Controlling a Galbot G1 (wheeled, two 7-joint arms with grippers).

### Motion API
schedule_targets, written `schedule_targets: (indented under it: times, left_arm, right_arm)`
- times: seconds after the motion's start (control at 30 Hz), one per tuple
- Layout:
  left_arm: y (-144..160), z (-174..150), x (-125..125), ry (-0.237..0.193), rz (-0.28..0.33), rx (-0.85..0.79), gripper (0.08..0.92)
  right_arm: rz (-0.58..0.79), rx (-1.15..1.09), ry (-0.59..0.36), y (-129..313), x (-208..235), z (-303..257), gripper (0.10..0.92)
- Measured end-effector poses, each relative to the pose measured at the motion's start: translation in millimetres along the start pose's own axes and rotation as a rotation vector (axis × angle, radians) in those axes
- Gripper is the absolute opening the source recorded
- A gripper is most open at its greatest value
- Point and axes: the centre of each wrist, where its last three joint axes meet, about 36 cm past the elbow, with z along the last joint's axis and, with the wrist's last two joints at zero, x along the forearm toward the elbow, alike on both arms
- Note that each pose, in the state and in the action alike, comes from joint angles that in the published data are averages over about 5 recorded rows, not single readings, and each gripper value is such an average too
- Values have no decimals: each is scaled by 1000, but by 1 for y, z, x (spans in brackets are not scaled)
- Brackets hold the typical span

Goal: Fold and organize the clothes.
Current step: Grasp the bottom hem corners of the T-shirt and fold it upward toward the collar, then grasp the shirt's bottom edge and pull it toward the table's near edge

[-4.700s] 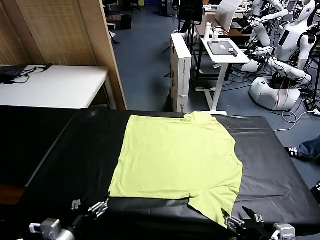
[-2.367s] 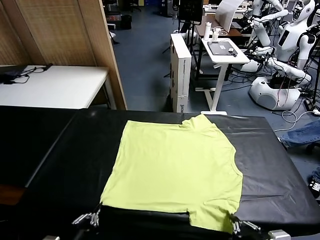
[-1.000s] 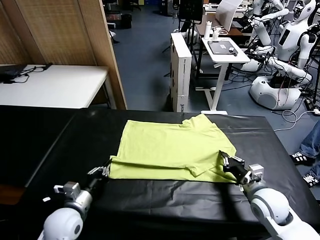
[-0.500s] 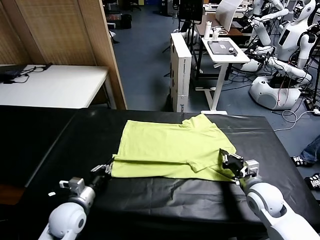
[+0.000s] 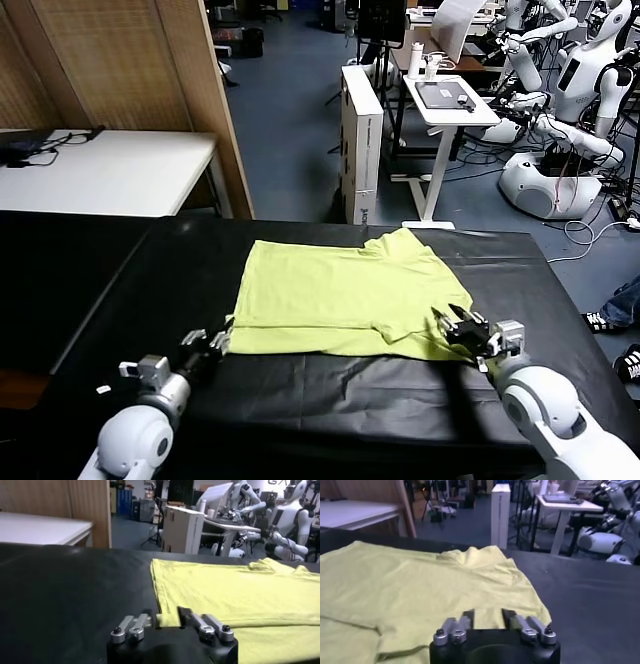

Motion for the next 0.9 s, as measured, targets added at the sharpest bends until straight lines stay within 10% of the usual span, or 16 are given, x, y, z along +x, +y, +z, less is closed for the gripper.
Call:
schedule_targets:
  times: [0.37,0.67,0.9]
  left_arm:
    - [-16,20,14,39,0,24,902]
    - [-17,24,16,50,-1,27,777]
    - [-17,26,17,54,-4,25,695]
  right_arm:
    - [15,-6,61,-9,20,23,866]
    - [15,-11,88,-12,22,32,678]
    - [13,-14,92,-12,22,33,384]
